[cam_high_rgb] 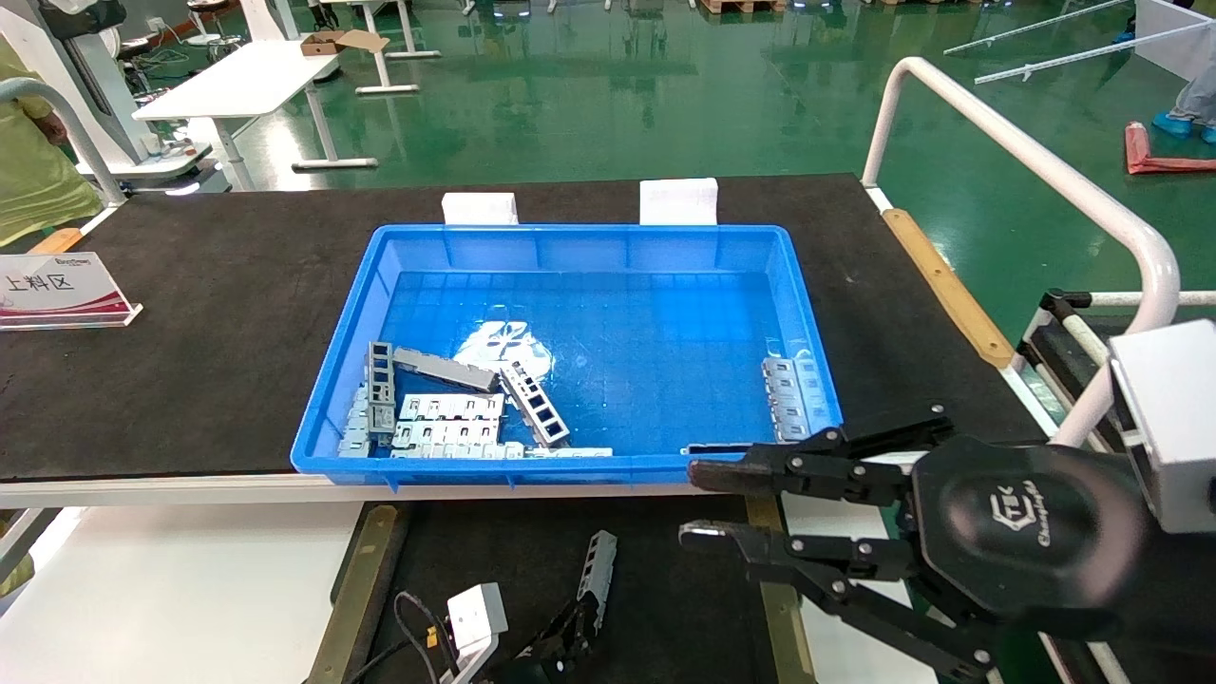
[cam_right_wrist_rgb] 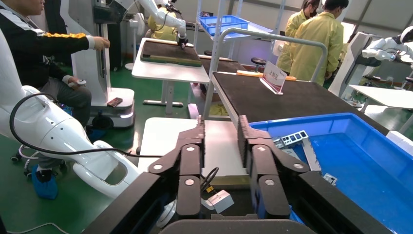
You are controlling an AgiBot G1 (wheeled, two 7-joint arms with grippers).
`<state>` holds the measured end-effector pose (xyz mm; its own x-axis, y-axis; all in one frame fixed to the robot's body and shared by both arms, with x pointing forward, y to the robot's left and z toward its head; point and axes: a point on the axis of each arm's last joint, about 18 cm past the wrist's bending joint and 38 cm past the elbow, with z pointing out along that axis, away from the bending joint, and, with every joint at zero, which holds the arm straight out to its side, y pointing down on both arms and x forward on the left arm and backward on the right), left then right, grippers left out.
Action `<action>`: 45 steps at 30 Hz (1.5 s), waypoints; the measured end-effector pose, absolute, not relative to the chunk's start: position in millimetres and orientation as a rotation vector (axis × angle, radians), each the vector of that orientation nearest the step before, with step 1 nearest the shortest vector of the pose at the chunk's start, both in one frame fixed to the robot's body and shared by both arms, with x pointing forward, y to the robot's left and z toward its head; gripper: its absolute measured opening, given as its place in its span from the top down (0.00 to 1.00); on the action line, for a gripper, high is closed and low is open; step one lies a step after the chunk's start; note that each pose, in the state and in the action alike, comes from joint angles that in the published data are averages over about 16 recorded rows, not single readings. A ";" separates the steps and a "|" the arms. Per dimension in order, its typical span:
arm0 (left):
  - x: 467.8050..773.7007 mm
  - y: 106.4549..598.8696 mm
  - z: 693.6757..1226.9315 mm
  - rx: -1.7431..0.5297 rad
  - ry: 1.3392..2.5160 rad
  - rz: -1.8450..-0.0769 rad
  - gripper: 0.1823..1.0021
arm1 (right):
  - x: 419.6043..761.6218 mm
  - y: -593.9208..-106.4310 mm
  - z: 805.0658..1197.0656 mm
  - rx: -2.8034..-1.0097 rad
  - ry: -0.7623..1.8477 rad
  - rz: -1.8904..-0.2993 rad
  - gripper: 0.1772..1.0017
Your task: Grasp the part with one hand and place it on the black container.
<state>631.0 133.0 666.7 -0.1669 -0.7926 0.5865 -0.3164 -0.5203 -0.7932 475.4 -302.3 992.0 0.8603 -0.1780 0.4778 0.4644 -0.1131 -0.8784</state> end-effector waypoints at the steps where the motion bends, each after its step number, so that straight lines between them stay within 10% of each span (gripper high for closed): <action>1: 630.9 132.6 666.8 -1.729 1.263 -1.733 0.87 | 475.4 -302.3 992.0 -1.596 -0.230 -0.553 0.85; 28: 621.7 124.8 685.6 -1.617 1.323 -1.814 0.24 | 475.4 -302.3 992.0 -1.596 -0.230 -0.553 0.17; 45: 600.3 168.4 696.2 -1.319 1.586 -1.790 0.02 | 475.4 -302.3 992.0 -1.596 -0.230 -0.553 0.01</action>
